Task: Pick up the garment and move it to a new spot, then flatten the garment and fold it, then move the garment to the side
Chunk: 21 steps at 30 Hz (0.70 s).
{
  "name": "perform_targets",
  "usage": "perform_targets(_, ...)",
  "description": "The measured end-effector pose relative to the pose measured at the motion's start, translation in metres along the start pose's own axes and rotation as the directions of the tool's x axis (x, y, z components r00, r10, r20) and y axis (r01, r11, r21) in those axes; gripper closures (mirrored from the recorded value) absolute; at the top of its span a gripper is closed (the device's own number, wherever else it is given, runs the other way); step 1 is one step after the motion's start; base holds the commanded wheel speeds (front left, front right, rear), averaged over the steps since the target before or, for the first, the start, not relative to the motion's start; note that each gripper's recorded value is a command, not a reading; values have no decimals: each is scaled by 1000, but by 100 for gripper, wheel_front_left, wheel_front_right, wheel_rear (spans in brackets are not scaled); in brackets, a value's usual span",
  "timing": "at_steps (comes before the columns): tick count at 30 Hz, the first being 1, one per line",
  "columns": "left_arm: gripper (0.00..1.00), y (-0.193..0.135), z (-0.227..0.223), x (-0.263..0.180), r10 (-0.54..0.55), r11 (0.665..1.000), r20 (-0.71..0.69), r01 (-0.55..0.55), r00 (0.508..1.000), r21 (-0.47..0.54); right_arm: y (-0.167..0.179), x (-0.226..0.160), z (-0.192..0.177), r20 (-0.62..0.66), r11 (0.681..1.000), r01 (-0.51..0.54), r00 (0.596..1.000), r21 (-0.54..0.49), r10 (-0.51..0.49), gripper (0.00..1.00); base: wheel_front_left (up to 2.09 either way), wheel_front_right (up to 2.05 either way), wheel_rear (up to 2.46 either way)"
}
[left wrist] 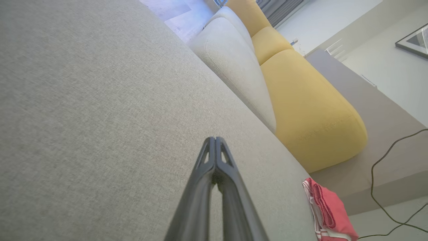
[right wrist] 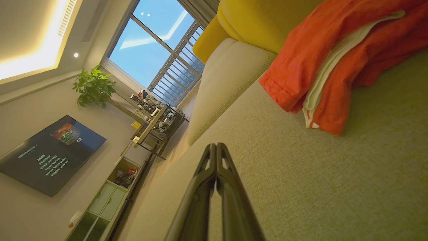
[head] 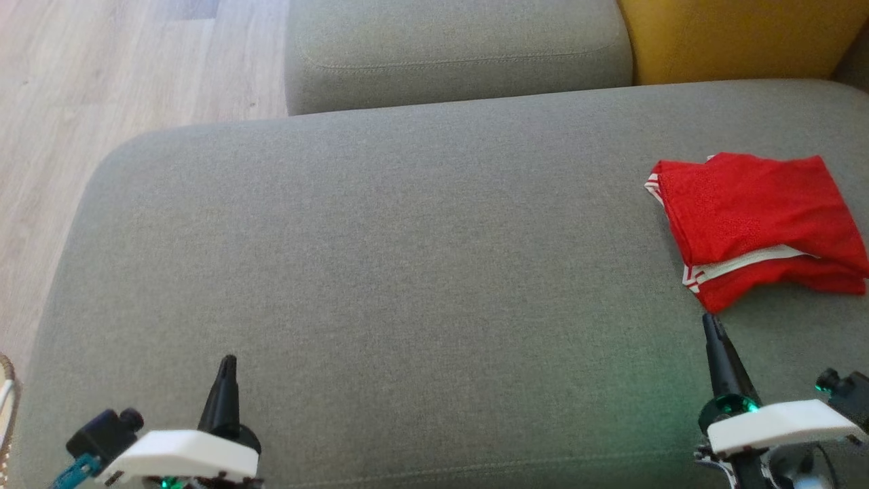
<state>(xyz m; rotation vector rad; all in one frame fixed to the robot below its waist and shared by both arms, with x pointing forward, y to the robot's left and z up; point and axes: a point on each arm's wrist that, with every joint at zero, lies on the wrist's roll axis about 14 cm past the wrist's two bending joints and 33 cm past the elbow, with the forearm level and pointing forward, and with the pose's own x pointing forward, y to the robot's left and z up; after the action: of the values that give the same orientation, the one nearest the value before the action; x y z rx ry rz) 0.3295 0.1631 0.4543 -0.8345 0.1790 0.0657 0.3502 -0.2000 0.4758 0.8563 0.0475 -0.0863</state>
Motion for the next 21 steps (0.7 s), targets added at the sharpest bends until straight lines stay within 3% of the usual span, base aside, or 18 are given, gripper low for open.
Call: perform_targets(21, 100, 2, 7, 12, -5, 970, -15, 1, 1000, -245, -5, 5, -2, -23, 970, 27, 999, 240, -22, 100, 0, 0, 0)
